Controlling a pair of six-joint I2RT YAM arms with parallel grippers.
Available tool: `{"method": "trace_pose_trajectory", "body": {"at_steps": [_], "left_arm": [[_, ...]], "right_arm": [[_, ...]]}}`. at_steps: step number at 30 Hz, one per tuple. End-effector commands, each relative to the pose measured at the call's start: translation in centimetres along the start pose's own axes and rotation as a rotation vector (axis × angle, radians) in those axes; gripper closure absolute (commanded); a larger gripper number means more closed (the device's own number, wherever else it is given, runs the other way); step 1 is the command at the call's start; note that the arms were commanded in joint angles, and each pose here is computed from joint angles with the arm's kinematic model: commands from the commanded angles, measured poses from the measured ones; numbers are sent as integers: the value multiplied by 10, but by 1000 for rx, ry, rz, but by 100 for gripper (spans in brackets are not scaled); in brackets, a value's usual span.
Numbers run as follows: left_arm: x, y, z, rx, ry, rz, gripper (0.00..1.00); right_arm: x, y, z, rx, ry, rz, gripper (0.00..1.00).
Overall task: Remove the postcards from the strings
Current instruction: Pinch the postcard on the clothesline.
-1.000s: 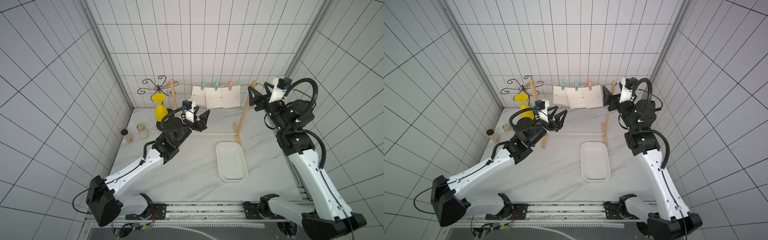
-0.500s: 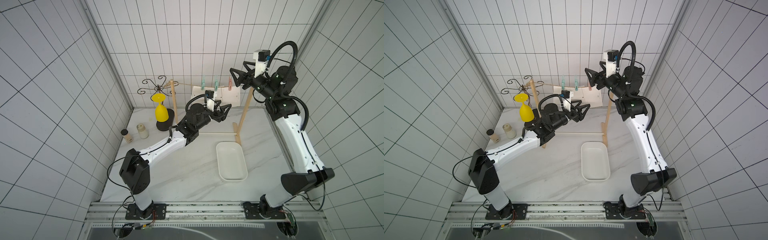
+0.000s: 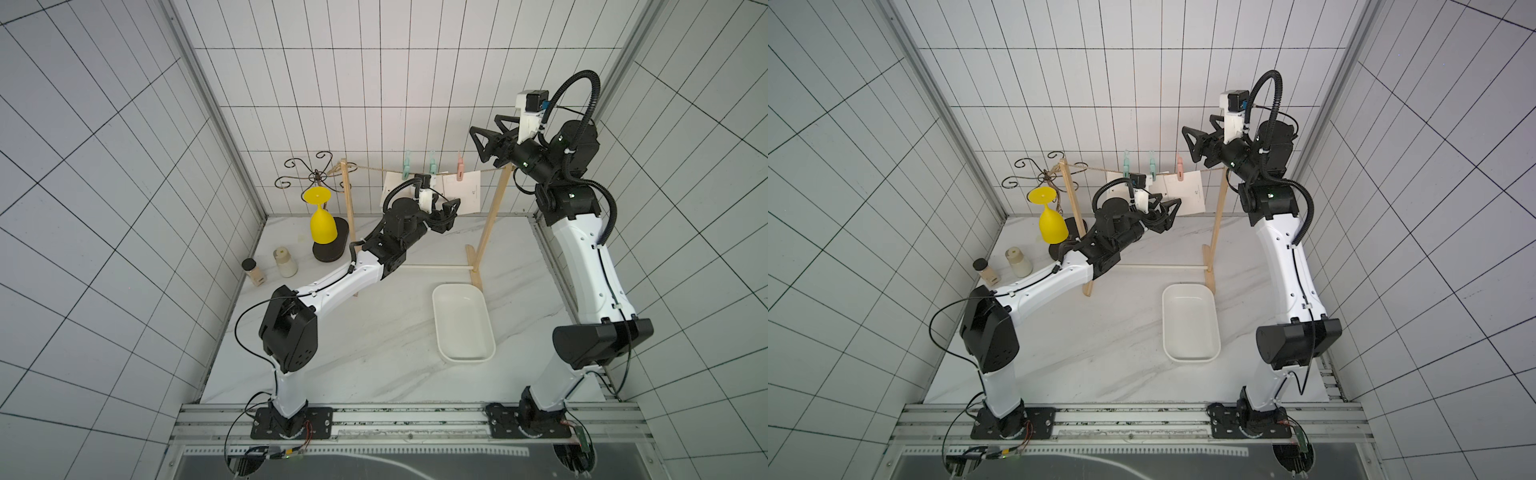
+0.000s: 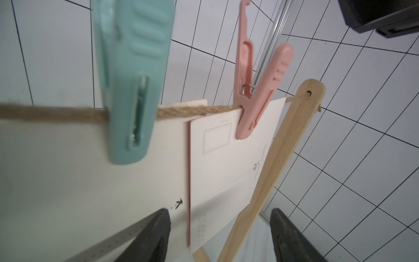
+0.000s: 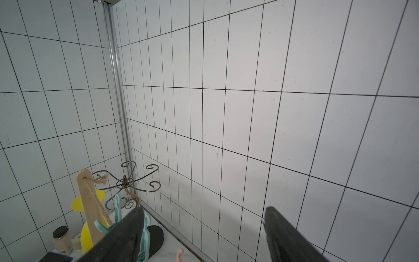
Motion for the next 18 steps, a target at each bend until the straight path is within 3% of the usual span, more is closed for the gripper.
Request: {"method": "trace_pose_trajectory", "body": {"at_steps": [1, 18], "left_arm": [[11, 3, 11, -16, -24, 5, 30], [26, 11, -2, -14, 137, 4, 28]], "right_arm": [[-5, -23, 1, -34, -15, -60, 16], [-10, -21, -5, -40, -11, -58, 16]]}}
Point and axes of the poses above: each gripper's point midway between its finger pads, its own x axis out along the fingers, its own z axis along the line the jaws close on, y = z × x, the point moved 6 cm from there along -x, back along the fingers, and after that the axes turned 4 degrees about -x, right-handed, at the moved point
